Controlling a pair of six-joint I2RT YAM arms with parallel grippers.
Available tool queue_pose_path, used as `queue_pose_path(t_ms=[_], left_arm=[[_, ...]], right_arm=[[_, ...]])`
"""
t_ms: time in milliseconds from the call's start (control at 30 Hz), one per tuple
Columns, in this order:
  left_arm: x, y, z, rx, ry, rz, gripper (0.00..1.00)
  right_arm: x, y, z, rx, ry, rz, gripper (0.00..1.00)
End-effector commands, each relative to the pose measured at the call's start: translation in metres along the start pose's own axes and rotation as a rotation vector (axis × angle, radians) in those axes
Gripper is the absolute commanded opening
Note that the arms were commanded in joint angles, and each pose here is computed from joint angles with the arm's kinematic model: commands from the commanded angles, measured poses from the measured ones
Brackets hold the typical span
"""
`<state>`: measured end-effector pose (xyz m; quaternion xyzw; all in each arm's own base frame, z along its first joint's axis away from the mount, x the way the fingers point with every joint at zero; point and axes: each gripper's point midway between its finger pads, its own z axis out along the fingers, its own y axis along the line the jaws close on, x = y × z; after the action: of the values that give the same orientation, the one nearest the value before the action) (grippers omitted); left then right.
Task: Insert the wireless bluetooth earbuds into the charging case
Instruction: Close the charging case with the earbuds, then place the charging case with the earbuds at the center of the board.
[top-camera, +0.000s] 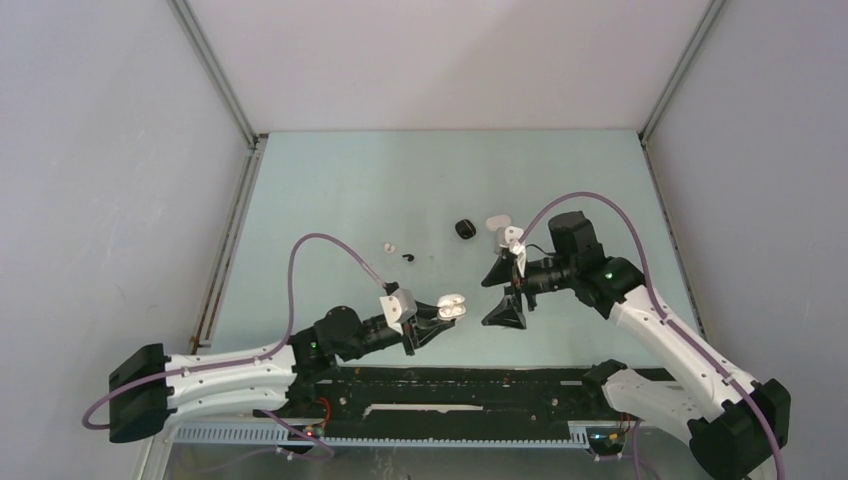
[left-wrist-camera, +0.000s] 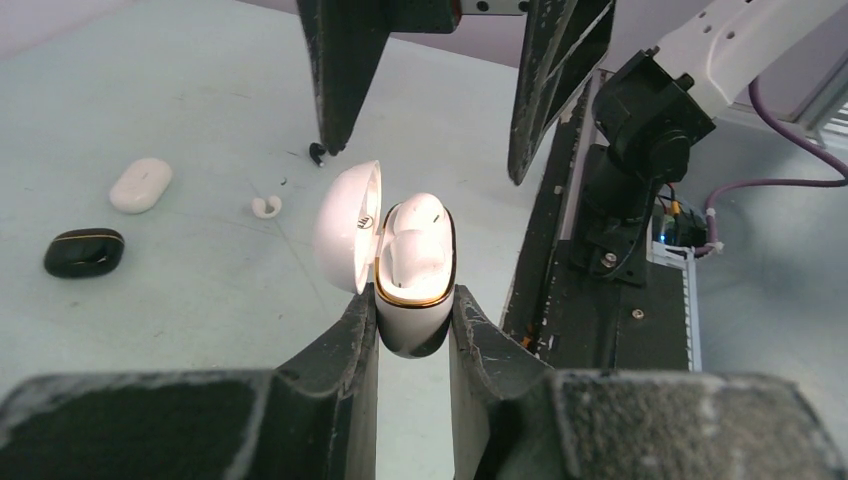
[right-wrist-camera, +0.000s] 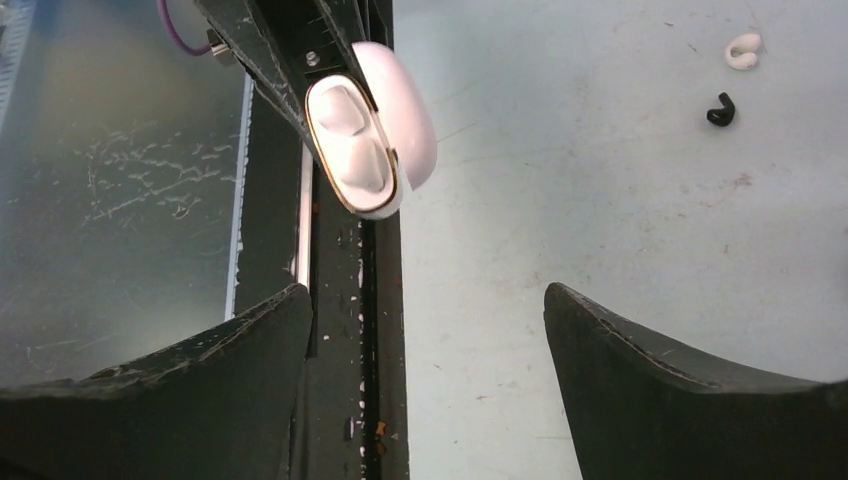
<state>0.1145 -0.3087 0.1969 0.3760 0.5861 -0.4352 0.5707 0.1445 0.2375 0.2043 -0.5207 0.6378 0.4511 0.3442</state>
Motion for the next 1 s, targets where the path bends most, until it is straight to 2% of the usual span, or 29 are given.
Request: queue_pose_path(t_ms=[0, 167, 400, 633, 800, 867, 967], left_arm=[[-0.022, -0.019, 0.009, 0.093, -0.063, -0.033, 0.0], [-0.02, -0.026, 0.023, 0.135, -0.025, -0.045, 0.0], [-0.024, -0.023, 0.035, 0.111, -0.04, -0.064, 0.0], [-0.011, 0.007, 0.04, -0.076, -0.001, -0.151, 0.0], [0.001, 0.02, 0.036, -0.162, -0.002, -0.208, 0.0], [0.01, 0.02, 0.035, -0.164, 0.028, -0.221, 0.0], [0.038, 0.032, 0.027, -0.262, 0.119, -0.273, 0.0]], right_arm=[[-0.005, -0.012, 0.01, 0.047, 0.007, -0.063, 0.89], [-0.001, 0.001, 0.017, -0.025, 0.02, -0.102, 0.88], [0.005, 0.031, 0.016, -0.133, 0.034, -0.144, 0.89], [-0.006, 0.058, -0.006, -0.18, -0.005, -0.202, 0.87], [-0.006, 0.053, -0.029, -0.077, -0.009, -0.217, 0.85], [-0.004, 0.03, -0.029, 0.047, 0.004, -0.164, 0.85], [-0.005, -0.031, -0.028, 0.304, 0.003, -0.119, 0.89]])
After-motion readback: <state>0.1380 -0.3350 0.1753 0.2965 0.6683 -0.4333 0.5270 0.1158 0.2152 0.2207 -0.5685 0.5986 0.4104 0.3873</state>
